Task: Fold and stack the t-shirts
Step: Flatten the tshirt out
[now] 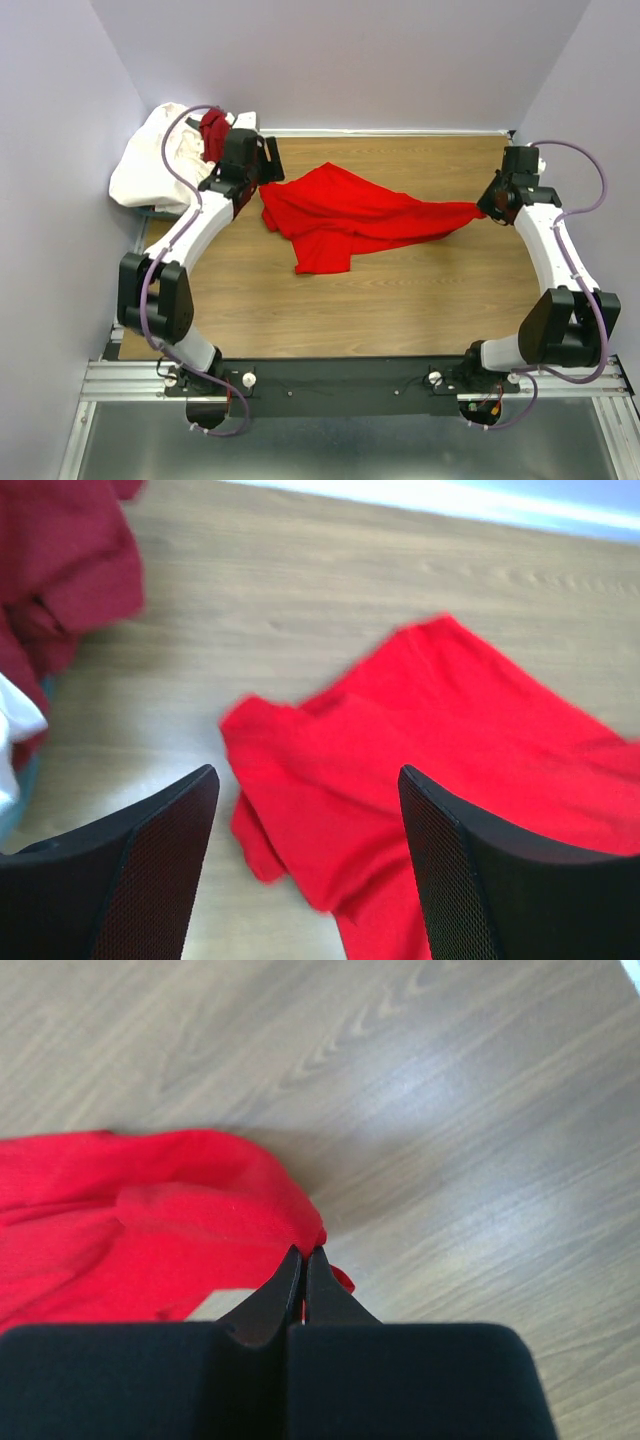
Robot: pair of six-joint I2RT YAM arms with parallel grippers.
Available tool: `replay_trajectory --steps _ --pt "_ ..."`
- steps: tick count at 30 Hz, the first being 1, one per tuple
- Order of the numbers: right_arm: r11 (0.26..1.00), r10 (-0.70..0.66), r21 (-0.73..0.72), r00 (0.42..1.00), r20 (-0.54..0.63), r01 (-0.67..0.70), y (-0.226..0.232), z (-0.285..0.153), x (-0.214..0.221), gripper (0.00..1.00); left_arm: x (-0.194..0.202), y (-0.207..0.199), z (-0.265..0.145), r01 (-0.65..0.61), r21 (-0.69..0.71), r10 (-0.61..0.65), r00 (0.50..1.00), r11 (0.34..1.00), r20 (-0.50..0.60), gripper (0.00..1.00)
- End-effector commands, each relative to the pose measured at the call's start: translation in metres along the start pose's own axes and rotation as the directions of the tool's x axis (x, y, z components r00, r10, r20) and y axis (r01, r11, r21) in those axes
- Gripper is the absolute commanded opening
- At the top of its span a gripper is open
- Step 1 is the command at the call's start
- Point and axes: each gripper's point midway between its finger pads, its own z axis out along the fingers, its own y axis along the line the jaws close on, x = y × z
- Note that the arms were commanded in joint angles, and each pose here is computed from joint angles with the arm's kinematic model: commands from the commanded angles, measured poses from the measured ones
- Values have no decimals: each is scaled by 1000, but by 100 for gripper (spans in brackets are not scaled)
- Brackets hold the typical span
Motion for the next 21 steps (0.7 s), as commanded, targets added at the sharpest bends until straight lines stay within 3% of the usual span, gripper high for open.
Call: replay_trajectory --steps 1,4,7,11,21 --pt "1000 7 21 999 -35 -6 -10 1 16 0 45 -13 -37 -3 23 4 998 1000 -60 80" --pt "1000 6 15 998 -57 -5 -12 2 27 1 87 -25 -60 6 57 0 993 998 -117 77" --pt "1000 6 15 997 -80 -5 -14 4 38 1 154 -23 -81 50 61 -34 970 997 -242 73" --pt "1000 16 4 995 -97 -16 -15 5 48 0 194 -25 -98 103 73 -74 943 992 -325 70" --pt "999 21 -23 992 -128 -24 -13 11 63 1 233 -24 -86 79 72 -43 914 994 -404 69"
